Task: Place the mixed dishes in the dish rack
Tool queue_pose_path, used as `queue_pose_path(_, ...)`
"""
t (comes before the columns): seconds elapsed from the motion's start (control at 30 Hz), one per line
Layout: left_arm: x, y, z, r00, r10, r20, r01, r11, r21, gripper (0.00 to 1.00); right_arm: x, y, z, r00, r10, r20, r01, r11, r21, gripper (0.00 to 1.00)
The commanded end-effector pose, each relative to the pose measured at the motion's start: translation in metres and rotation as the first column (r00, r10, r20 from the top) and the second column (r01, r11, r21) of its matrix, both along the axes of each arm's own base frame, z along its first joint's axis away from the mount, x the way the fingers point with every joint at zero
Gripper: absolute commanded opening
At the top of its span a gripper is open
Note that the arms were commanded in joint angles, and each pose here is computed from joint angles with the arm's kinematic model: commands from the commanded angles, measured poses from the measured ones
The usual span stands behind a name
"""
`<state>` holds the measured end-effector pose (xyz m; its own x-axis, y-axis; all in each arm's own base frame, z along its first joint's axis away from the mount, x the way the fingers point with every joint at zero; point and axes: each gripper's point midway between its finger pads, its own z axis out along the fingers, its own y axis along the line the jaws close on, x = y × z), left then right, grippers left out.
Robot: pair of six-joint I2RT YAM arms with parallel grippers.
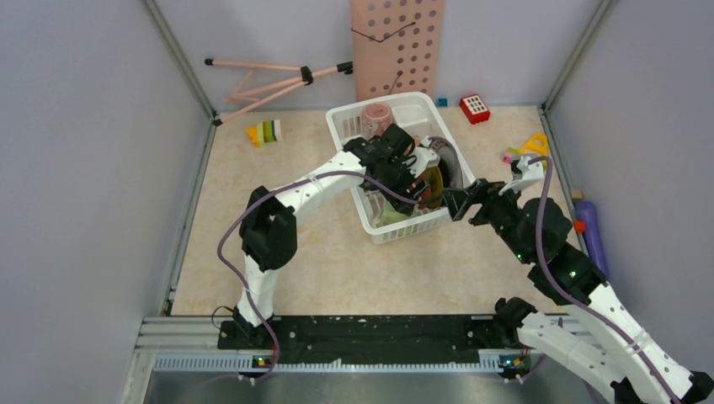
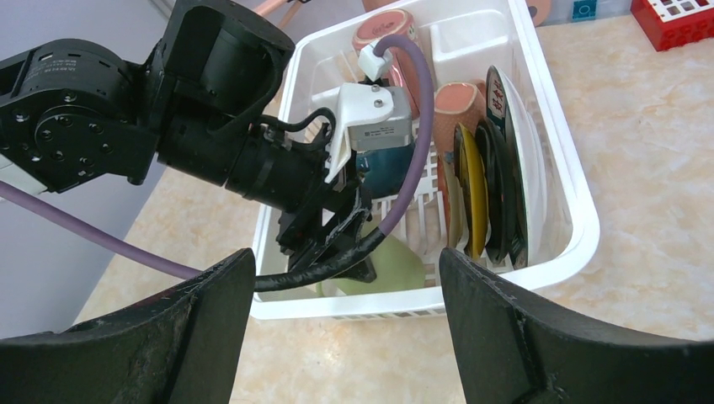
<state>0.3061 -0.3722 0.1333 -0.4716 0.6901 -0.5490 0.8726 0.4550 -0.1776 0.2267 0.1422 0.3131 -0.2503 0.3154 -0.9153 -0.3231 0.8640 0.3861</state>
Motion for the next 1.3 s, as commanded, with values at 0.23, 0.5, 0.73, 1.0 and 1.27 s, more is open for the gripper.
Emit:
queue_pose_path(0.23, -0.003, -0.037, 0.016, 0.999, -0.016, -0.03, 0.01, 0.983, -0.181, 0.69, -0.001, 0.0, 0.007, 1.0, 0.006, 0.018, -0.006, 1.0, 0.01, 0.78)
queue_pose_path(0.5, -0.01, -0.041, -0.006, 0.995, -0.024, -0.094, 0.006, 0.982, -0.19, 0.27, -0.003, -0.002, 0.009, 1.0, 0.004, 0.023, -0.004, 1.0, 0.008, 0.78)
queue_pose_path(0.73, -0.024, -0.028, -0.026, 0.994, -0.002, -0.112, -0.018, 0.983, -0.181, 0.19, -0.003, -0.003, 0.008, 1.0, 0.003, 0.021, -0.003, 1.0, 0.003, 0.78)
queue_pose_path(1.0, -0.036, -0.02, -0.026, 1.0, 0.026, 0.004, -0.025, 0.981, -0.193, 0.18, -0.002, 0.001, 0.007, 1.0, 0.014, 0.023, -0.014, 1.0, 0.014, 0.78)
queue_pose_path(1.27, -0.04, -0.022, -0.024, 1.0, 0.027, 0.0, -0.026, 0.976, -0.214, 0.5, -0.002, 0.002, 0.008, 1.0, 0.02, 0.02, -0.02, 1.0, 0.016, 0.78)
